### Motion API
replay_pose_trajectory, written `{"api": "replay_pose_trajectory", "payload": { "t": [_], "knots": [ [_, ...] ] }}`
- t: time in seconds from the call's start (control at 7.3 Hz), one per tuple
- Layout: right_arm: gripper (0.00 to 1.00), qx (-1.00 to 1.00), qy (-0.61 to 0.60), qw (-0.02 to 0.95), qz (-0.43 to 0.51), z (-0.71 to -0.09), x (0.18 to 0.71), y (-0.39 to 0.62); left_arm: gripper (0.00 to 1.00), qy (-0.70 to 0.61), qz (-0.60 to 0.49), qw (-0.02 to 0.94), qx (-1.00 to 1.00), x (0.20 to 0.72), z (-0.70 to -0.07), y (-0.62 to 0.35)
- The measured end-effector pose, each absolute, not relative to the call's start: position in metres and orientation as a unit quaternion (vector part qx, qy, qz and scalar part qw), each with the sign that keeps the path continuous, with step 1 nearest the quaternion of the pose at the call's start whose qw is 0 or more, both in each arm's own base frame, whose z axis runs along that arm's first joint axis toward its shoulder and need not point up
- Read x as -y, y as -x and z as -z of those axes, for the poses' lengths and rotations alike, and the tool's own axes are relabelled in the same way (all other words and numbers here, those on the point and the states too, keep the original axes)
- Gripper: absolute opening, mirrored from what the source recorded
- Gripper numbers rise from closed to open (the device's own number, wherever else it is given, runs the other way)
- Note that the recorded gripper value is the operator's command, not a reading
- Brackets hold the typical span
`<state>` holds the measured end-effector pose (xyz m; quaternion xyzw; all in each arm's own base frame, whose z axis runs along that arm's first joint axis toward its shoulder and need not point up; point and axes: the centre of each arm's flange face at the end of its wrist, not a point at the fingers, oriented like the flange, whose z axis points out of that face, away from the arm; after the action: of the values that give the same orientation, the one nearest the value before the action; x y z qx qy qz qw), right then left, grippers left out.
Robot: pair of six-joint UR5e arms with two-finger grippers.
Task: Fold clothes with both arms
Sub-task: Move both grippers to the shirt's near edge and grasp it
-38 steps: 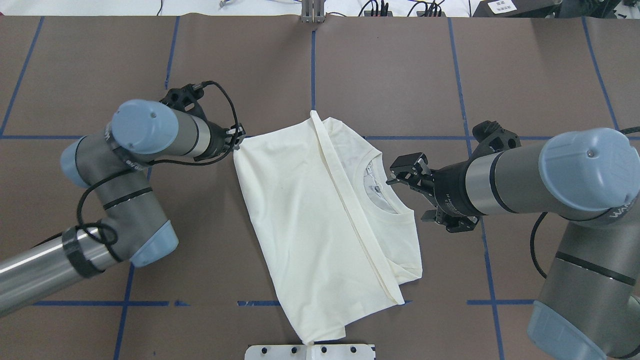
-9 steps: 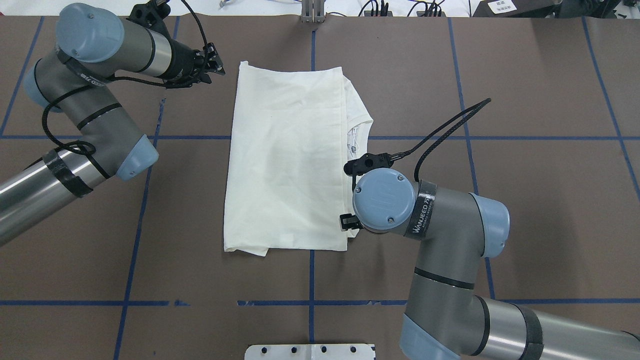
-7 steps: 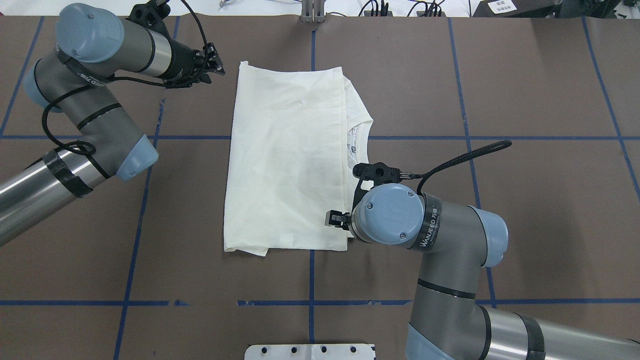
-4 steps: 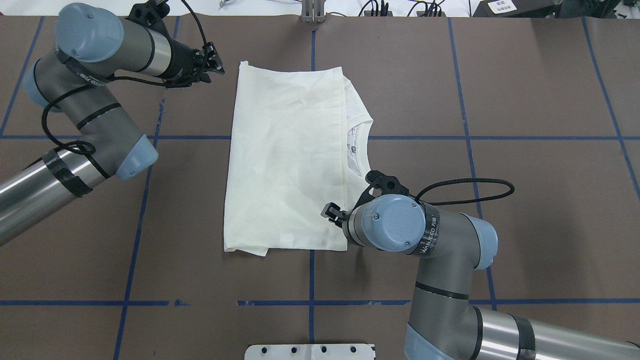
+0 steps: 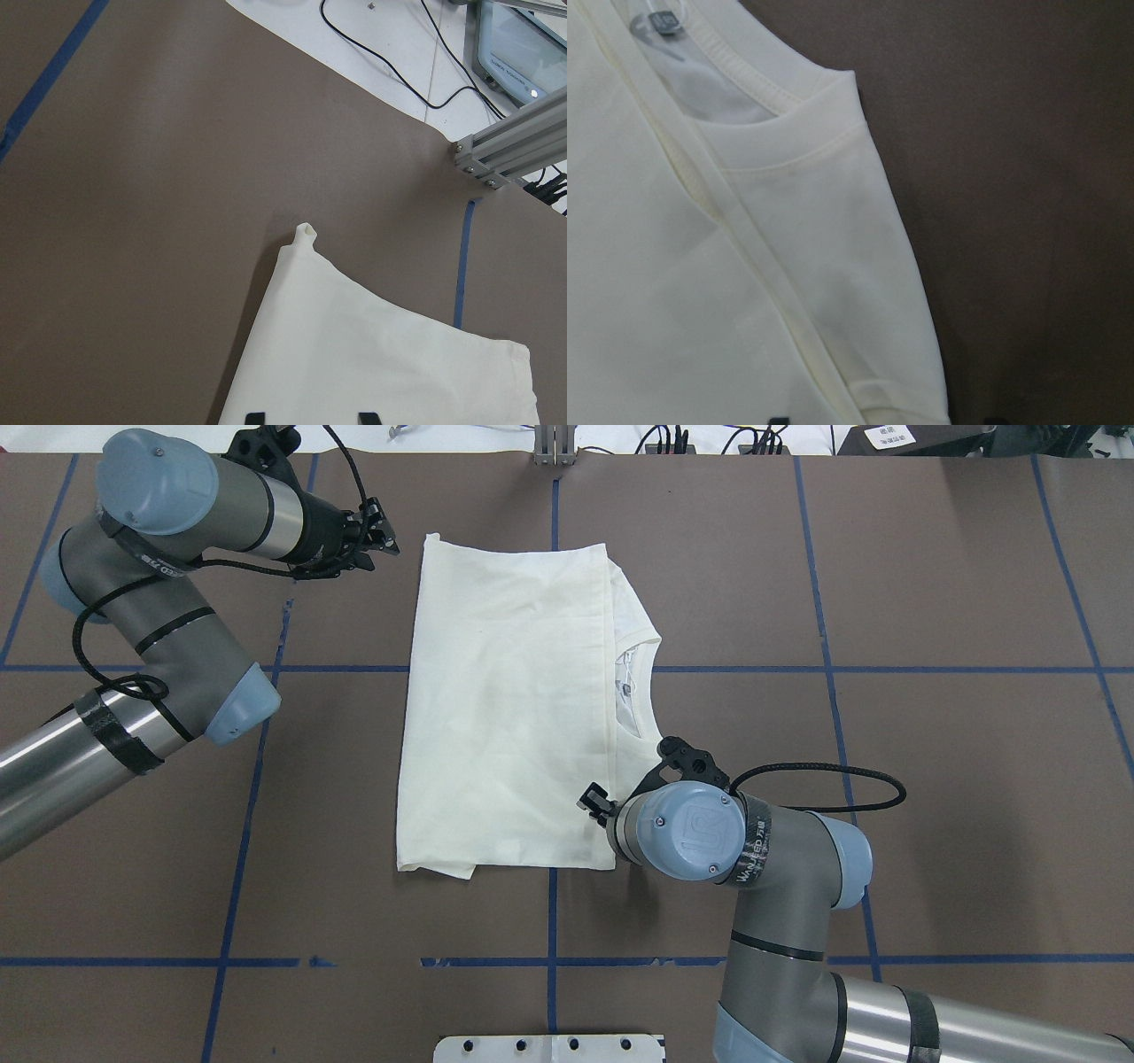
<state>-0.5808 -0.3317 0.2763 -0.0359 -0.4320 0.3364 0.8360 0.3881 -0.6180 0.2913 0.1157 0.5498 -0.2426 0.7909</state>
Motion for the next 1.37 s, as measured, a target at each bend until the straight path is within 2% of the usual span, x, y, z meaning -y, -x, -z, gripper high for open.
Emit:
{"api": "replay_pose_trajectory", "payload": {
  "t": [0.14, 0.27, 0.96, 1.1, 1.37],
  "knots": [
    [0.07, 0.432, 0.037, 0.835, -0.338, -0.276, 0.331, 0.582, 0.46, -0.115, 0.242, 0.791, -0.55, 0.618, -0.291, -0.388],
    [0.0, 0.433, 0.038, 0.835, -0.338, -0.275, 0.33, 0.582, 0.46, -0.116, 0.242, 0.791, -0.55, 0.618, -0.291, -0.388],
    [0.0, 0.45, 0.039, 0.829, -0.33, -0.259, 0.325, 0.573, 0.47, -0.113, 0.245, 0.787, -0.554, 0.612, -0.288, -0.386],
    [0.0, 0.457, 0.04, 0.826, -0.327, -0.253, 0.323, 0.565, 0.5, -0.099, 0.252, 0.783, -0.56, 0.591, -0.285, -0.388],
    [0.0, 0.461, 0.043, 0.824, -0.326, -0.253, 0.321, 0.554, 0.51, -0.054, 0.274, 0.789, -0.548, 0.486, -0.277, -0.426]
  ]
}}
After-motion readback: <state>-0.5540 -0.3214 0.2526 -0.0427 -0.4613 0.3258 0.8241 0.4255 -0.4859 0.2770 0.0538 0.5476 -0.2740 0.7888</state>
